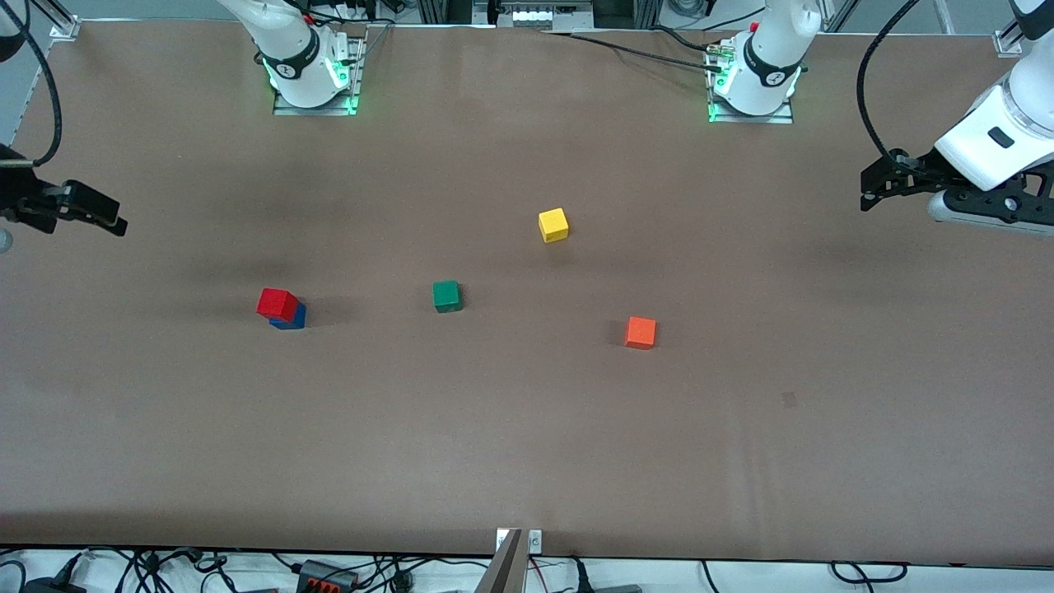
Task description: Pass red block to right arm, stack on blue
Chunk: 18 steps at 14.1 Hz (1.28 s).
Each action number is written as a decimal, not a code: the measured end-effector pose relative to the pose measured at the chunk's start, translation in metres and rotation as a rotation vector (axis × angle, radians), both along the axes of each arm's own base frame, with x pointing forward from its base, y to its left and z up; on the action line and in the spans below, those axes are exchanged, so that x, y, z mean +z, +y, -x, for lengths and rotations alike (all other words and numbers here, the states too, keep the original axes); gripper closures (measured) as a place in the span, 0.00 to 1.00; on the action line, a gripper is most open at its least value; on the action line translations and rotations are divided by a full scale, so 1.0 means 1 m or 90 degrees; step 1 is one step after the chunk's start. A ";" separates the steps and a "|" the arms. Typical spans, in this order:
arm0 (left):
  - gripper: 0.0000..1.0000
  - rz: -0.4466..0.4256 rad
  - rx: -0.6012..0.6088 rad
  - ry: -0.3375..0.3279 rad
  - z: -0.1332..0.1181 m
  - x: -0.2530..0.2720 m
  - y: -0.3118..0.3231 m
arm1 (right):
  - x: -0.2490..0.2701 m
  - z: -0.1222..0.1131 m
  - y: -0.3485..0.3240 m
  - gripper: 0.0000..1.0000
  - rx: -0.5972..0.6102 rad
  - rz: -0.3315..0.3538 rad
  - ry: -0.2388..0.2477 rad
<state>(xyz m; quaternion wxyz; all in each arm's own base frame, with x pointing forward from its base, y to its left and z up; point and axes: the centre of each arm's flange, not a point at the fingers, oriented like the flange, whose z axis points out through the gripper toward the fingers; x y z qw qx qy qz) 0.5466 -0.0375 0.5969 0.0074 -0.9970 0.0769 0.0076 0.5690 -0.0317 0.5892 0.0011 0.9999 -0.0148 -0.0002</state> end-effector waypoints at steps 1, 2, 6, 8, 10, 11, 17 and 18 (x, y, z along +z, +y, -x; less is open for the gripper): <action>0.00 0.000 0.000 0.000 0.000 0.000 0.000 | 0.000 0.007 0.000 0.00 0.000 0.001 -0.001; 0.00 0.000 0.000 0.000 0.000 0.000 0.000 | 0.001 0.011 0.000 0.00 0.001 0.004 -0.002; 0.00 0.000 0.000 0.000 0.000 0.000 0.000 | 0.001 0.016 0.000 0.00 0.001 0.006 0.001; 0.00 0.000 0.000 0.000 0.000 0.000 0.000 | 0.001 0.018 0.000 0.00 0.001 0.006 0.002; 0.00 0.000 0.000 0.000 0.000 0.000 0.000 | 0.000 0.020 0.000 0.00 0.001 0.006 0.003; 0.00 0.000 0.000 0.000 0.000 0.000 0.000 | 0.000 0.021 0.000 0.00 0.001 0.006 0.004; 0.00 0.000 0.000 0.000 0.000 0.000 0.000 | -0.007 0.031 0.001 0.00 0.002 0.006 -0.005; 0.00 0.000 0.000 0.000 0.000 0.000 0.000 | -0.006 0.033 0.001 0.00 0.002 0.006 -0.006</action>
